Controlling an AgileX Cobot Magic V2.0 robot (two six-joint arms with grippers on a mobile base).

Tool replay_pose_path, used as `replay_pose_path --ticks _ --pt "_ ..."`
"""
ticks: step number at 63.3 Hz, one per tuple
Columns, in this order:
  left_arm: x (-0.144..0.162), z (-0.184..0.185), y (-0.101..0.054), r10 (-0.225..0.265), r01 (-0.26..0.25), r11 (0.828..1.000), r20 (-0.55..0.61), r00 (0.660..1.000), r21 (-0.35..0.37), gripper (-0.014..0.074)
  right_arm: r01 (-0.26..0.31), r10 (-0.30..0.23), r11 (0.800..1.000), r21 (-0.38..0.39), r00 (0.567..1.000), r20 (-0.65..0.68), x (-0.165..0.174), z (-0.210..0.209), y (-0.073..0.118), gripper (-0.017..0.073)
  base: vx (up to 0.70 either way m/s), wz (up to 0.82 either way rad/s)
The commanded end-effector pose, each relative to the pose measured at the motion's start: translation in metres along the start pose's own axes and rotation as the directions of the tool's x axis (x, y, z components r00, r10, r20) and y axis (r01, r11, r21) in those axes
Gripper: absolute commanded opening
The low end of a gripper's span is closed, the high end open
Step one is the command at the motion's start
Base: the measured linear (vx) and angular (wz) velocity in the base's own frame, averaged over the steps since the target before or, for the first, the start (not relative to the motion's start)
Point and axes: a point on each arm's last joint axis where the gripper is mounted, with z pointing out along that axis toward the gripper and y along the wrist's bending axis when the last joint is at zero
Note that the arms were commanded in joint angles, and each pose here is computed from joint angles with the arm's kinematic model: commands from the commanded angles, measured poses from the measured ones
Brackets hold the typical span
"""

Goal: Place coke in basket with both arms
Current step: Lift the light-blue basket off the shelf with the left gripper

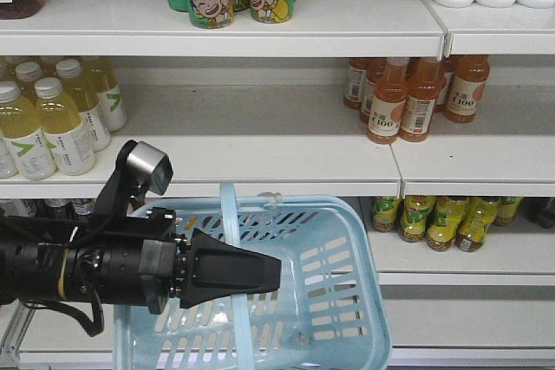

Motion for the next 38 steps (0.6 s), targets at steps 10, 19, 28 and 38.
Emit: replay_pose_path --ticks 10,19,28,38 --pt "0.0036 -0.0053 -0.0471 0.058 -0.054 0.960 -0.005 0.998 0.276 -0.0008 0.007 -0.006 1.000 -0.013 0.997 0.074 -0.0032 -0.0005 0.0010 -0.0002 0.00 0.00" --pt "0.0040 -0.0055 -0.0474 0.061 -0.057 0.960 -0.007 0.998 0.276 -0.0008 0.007 -0.006 1.000 -0.013 0.997 0.074 -0.0032 -0.0005 0.0010 -0.0002 0.00 0.00" --pt "0.0044 -0.0054 -0.0472 0.063 -0.058 0.960 -0.012 0.998 0.273 -0.0008 0.007 -0.006 1.000 -0.013 0.997 0.074 -0.0032 -0.0005 0.0010 -0.0002 0.00 0.00" --pt "0.0044 -0.0054 -0.0472 0.063 -0.058 0.960 -0.012 0.998 0.273 -0.0008 0.007 -0.006 1.000 -0.013 0.997 0.074 -0.0032 -0.0005 0.0010 -0.0002 0.00 0.00"
